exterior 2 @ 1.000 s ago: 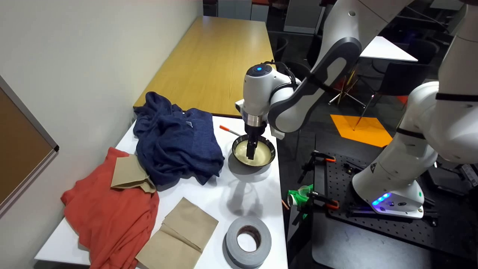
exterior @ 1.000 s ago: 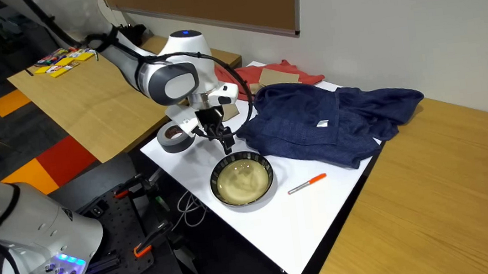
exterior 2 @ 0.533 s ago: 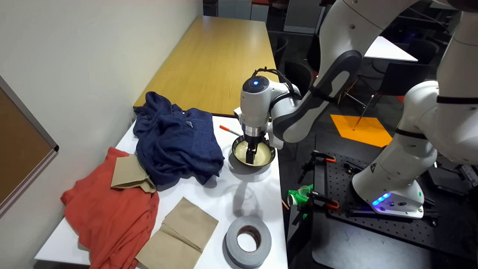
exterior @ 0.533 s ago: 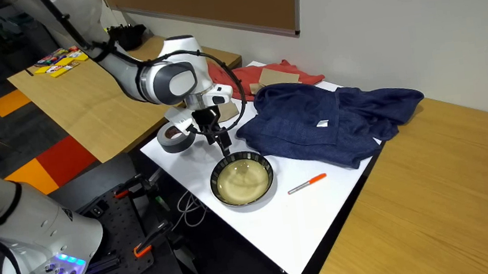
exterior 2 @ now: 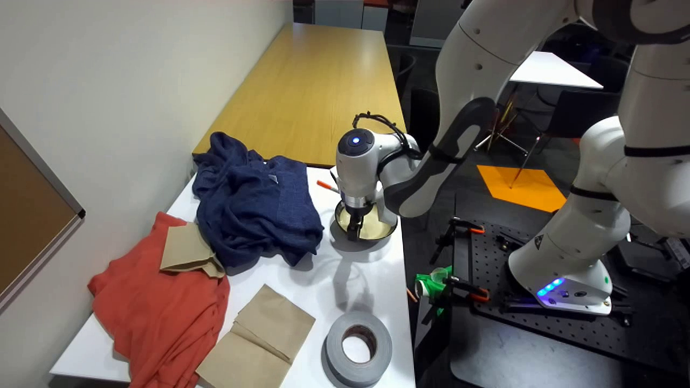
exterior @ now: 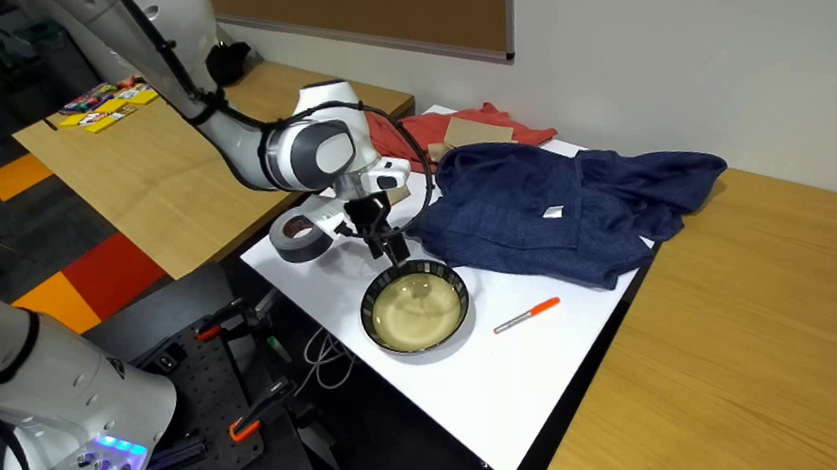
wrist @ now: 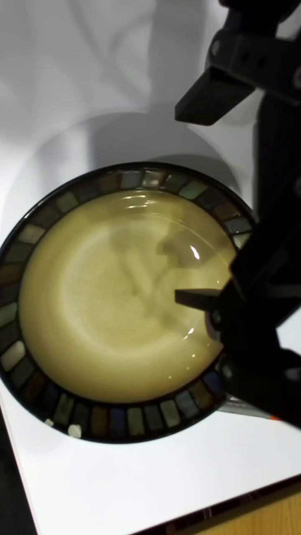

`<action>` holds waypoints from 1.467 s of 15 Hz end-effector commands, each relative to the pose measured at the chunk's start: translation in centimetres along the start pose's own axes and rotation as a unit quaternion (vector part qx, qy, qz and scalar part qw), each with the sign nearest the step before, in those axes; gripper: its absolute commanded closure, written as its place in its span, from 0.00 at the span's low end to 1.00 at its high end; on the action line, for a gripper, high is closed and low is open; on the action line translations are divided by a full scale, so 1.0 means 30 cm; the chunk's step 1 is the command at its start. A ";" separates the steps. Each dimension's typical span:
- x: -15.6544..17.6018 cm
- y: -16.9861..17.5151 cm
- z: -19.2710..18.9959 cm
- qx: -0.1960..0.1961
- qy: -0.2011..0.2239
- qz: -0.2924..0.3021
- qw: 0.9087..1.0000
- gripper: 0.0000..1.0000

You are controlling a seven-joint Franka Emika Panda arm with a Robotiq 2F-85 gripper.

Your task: Remove the pen out of the bowl then move the bowl to the left

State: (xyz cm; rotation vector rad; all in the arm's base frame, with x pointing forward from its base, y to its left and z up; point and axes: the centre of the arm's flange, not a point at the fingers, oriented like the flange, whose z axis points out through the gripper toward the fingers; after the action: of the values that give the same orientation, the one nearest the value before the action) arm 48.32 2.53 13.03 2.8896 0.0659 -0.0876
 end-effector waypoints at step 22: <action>0.053 -0.021 0.138 -0.017 0.002 -0.008 1.000 0.26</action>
State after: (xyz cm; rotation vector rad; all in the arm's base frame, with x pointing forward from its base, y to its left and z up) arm 49.23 2.15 9.61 2.8552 0.0902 -0.1066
